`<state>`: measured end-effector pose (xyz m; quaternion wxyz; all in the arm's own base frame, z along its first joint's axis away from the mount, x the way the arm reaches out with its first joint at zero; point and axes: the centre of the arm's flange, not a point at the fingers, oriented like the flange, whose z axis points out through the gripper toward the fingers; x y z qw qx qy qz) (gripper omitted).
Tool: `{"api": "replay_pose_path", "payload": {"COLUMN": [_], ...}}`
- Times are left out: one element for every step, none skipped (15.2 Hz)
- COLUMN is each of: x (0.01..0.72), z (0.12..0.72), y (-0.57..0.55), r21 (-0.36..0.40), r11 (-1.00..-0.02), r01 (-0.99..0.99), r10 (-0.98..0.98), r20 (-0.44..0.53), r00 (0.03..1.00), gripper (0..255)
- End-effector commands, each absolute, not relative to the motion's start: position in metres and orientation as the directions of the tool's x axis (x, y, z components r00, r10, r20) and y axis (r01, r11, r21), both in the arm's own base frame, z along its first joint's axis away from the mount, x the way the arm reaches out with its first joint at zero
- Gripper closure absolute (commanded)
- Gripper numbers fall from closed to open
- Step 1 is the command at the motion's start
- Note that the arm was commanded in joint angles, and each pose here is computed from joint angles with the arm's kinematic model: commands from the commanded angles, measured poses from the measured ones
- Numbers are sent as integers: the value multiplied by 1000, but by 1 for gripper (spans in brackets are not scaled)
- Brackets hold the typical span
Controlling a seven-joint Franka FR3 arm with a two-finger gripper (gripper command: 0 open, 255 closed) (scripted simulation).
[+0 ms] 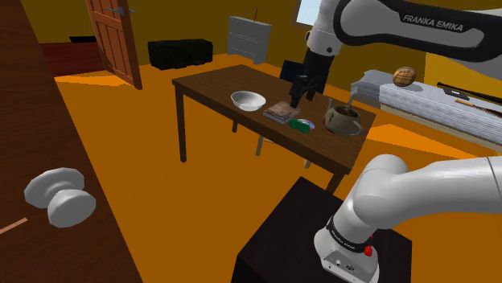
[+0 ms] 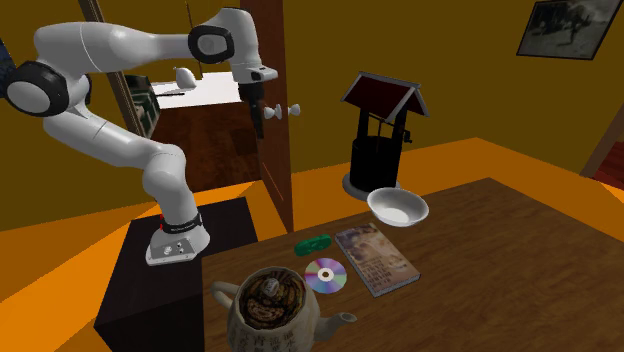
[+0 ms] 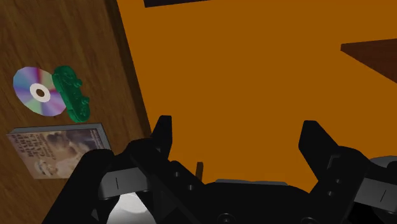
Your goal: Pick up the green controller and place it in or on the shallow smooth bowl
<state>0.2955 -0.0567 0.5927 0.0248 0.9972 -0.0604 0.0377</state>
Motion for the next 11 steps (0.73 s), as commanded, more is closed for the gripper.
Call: {"api": "replay_pose_path", "payload": {"x": [296, 297, 299, 300, 301, 303, 304, 306, 308, 309, 311], "z": [578, 571, 564, 557, 550, 542, 535, 528, 521, 513, 506], "y": [-80, -92, -103, -115, -127, -138, -149, -161, -172, -184, -195], "r21": [37, 34, 30, 26, 22, 18, 15, 11, 7, 3, -1], "r11": [-993, -993, -994, -994, -994, -995, -995, -996, -996, -996, -996], "r01": [-115, -112, -109, -106, -103, -100, -97, -94, -91, -88, -85], "r10": [-111, -109, -106, -103, -101, -98, -95, -93, -90, -87, -85], "r20": [83, 84, 86, 88, 90, 91, 93, 95, 97, 98, 100], "r00": [990, 990, 991, 991, 991, 991, 991, 991, 991, 991, 991], "gripper": [0, 0, 0, 0, 0, 0, 0, 0, 0, 0, 0]}}
